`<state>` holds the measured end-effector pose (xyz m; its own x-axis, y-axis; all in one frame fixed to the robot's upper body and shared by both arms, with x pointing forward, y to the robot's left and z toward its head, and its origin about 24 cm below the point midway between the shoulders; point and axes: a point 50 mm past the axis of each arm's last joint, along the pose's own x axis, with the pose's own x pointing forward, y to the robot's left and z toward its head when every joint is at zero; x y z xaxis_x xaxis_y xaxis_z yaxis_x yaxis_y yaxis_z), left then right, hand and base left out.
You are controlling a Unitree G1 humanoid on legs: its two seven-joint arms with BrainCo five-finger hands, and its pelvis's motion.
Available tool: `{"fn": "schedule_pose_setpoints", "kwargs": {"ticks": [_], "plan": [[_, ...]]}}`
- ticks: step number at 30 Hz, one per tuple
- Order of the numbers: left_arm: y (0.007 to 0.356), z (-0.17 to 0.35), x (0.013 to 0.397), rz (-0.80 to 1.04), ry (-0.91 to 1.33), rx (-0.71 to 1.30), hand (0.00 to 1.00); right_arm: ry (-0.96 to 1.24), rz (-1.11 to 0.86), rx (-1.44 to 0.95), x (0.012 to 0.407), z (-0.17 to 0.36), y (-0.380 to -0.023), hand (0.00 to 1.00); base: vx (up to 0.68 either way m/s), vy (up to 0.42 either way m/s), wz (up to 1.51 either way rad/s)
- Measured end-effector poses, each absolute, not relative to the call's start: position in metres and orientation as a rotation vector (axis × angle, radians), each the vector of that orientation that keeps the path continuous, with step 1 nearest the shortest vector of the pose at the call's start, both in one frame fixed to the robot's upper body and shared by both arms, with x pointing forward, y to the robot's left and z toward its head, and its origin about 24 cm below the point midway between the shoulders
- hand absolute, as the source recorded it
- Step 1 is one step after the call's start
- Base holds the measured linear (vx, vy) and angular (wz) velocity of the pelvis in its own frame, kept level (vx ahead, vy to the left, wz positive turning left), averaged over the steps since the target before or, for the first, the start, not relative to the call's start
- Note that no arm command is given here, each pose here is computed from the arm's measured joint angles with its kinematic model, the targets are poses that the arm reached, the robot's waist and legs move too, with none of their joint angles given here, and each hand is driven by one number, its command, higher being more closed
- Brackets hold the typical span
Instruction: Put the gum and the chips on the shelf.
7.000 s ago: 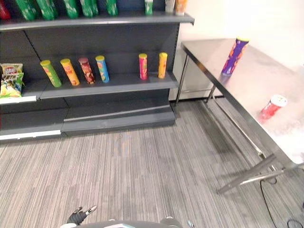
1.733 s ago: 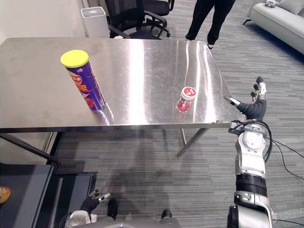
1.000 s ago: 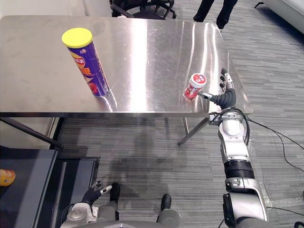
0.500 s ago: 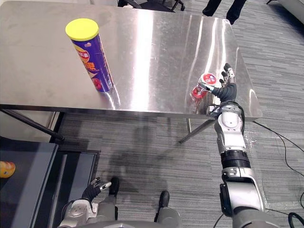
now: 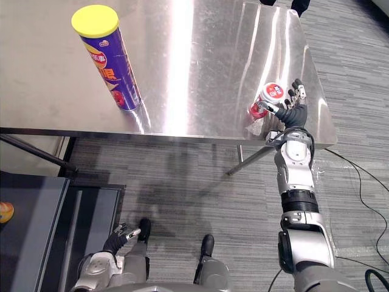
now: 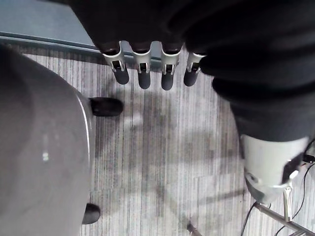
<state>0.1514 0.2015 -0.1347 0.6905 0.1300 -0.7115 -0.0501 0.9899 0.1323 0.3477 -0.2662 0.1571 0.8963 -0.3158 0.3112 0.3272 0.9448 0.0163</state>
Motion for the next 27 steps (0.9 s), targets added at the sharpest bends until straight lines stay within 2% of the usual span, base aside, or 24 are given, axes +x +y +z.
{"fn": "schedule_pose_setpoints", "kwargs": {"ticks": [13,14,27], "plan": [[0.207,-0.132,0.154,0.13,0.787,0.084,0.0,-0.331,-0.314,-0.019,0.351,0.16,-0.258,0.0,0.0,0.0,0.0],[0.207,-0.131,0.155,0.133,0.783,0.082,0.0,-0.343,-0.313,-0.018,0.352,0.163,-0.257,1.0,0.0,0.0,0.0],[0.211,-0.129,0.159,0.158,0.768,0.076,0.0,-0.363,-0.298,-0.03,0.353,0.168,-0.253,1.0,0.0,0.0,0.0]]}}
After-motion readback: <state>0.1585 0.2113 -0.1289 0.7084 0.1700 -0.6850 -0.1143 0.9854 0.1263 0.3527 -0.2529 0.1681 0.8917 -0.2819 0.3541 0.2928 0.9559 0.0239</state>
